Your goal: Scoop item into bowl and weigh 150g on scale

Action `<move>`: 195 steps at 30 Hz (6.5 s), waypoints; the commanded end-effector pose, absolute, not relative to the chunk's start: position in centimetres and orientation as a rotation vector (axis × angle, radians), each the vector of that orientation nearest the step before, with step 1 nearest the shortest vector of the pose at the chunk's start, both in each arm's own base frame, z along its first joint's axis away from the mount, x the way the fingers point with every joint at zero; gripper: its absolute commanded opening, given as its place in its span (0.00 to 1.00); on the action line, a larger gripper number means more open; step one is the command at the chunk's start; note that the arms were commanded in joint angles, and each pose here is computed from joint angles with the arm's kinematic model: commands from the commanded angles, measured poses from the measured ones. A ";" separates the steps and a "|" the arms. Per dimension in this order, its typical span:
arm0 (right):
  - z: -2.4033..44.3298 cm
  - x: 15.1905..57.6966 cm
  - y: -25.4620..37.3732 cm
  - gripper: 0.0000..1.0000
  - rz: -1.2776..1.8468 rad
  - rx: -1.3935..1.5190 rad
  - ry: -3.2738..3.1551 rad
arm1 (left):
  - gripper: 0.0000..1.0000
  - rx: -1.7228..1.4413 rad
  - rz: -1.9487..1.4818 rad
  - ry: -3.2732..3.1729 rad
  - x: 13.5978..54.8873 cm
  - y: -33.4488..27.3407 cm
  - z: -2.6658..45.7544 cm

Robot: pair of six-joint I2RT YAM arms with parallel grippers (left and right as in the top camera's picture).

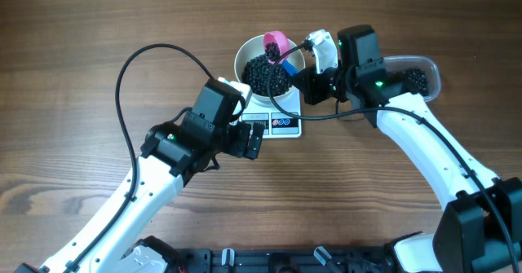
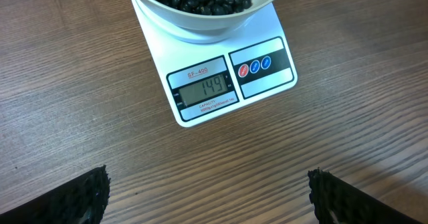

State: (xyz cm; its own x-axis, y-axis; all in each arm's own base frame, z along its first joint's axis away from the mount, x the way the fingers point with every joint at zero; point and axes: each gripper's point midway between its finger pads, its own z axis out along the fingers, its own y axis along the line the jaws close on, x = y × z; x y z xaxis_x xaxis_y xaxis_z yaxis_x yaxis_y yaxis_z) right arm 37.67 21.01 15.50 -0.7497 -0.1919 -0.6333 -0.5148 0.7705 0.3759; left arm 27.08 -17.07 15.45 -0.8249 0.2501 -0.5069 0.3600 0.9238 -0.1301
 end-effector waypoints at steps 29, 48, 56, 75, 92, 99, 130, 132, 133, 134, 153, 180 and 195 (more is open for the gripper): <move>16.9 38.0 21.2 0.04 0.726 -0.521 2.345 | 1.00 0.448 -0.302 2.592 27.0 -16.9 15.1; 17.8 38.2 21.9 0.04 0.805 -0.476 2.325 | 1.00 0.448 -0.301 2.592 27.0 -16.9 15.1; 19.4 40.4 20.8 0.04 0.880 -0.238 2.290 | 1.00 0.448 -0.301 2.592 27.0 -16.9 15.1; 20.4 39.5 2.5 0.04 0.824 0.407 2.344 | 1.00 0.448 -0.301 2.592 27.0 -16.9 15.1; 16.4 34.6 -5.1 0.04 0.663 0.687 2.494 | 1.00 0.448 -0.301 2.592 27.0 -16.9 15.1; 14.8 35.0 -4.2 0.04 0.713 0.699 2.544 | 1.00 0.448 -0.302 2.592 27.0 -16.9 15.1; 9.7 30.5 -7.9 1.00 0.329 1.116 2.738 | 1.00 0.448 -0.301 2.592 27.0 -16.9 15.1; 12.0 30.3 -8.3 1.00 0.293 1.128 2.655 | 1.00 0.448 -0.301 2.592 27.0 -16.9 15.1; 13.2 30.3 -8.3 1.00 0.294 1.127 2.614 | 1.00 0.448 -0.302 2.592 27.0 -16.9 15.1; 14.7 30.1 -8.2 1.00 0.293 1.100 2.569 | 1.00 0.448 -0.301 2.592 27.0 -16.9 15.1; 26.4 12.2 -1.4 1.00 0.190 0.723 2.269 | 1.00 0.448 -0.301 2.592 27.0 -16.9 15.1; 25.1 20.2 -0.8 1.00 0.090 0.061 1.678 | 1.00 0.448 -0.301 2.592 27.0 -16.9 15.1; 20.1 24.5 0.3 1.00 0.113 0.051 1.468 | 1.00 0.448 -0.301 2.592 27.0 -16.9 15.1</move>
